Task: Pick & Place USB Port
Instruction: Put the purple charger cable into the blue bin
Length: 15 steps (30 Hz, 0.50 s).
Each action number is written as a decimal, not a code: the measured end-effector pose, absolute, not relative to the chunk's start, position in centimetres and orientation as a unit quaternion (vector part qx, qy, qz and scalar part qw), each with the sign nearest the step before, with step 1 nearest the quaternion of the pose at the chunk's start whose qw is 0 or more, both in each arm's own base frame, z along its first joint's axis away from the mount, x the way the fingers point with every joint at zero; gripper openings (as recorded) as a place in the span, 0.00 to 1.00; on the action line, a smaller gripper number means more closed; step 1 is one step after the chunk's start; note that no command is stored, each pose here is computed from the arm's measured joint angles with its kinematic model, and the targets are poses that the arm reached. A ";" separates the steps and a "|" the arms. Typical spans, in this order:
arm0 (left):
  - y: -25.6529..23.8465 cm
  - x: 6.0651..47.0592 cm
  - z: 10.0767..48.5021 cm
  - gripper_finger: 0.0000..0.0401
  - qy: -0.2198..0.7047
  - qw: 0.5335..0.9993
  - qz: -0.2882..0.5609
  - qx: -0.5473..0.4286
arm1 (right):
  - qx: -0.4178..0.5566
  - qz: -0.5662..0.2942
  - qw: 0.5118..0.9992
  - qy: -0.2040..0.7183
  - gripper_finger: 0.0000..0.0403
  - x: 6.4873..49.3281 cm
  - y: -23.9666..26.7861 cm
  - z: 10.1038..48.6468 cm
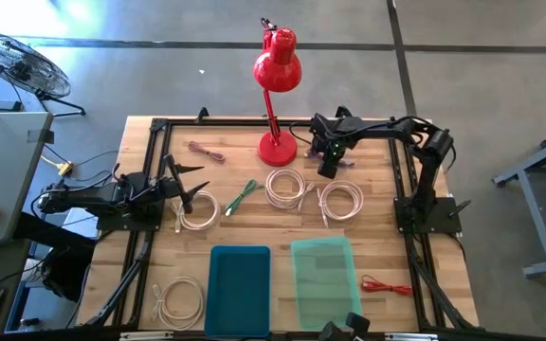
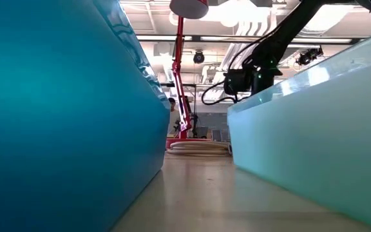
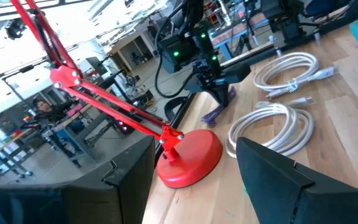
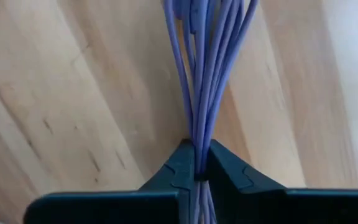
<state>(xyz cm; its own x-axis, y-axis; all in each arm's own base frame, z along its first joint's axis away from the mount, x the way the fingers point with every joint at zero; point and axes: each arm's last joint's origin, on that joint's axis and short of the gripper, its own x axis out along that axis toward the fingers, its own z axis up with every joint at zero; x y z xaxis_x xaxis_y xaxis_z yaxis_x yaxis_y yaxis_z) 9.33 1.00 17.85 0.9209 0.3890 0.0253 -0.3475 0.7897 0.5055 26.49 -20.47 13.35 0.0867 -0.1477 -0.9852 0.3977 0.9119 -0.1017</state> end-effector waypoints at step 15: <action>0.9 9.4 17.9 0.55 0.031 0.952 0.183 0.243 | 0.026 -0.209 0.775 0.596 0.03 27.1 -15.0 20.7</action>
<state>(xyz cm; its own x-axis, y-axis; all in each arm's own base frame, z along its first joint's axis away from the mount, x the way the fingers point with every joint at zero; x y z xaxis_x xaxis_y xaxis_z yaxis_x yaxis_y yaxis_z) 9.37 0.92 17.86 0.9313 0.3630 0.0287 -0.3325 0.8157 0.4734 27.12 -14.99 20.67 0.2025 -0.2927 -0.9345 0.3540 0.9117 -0.2088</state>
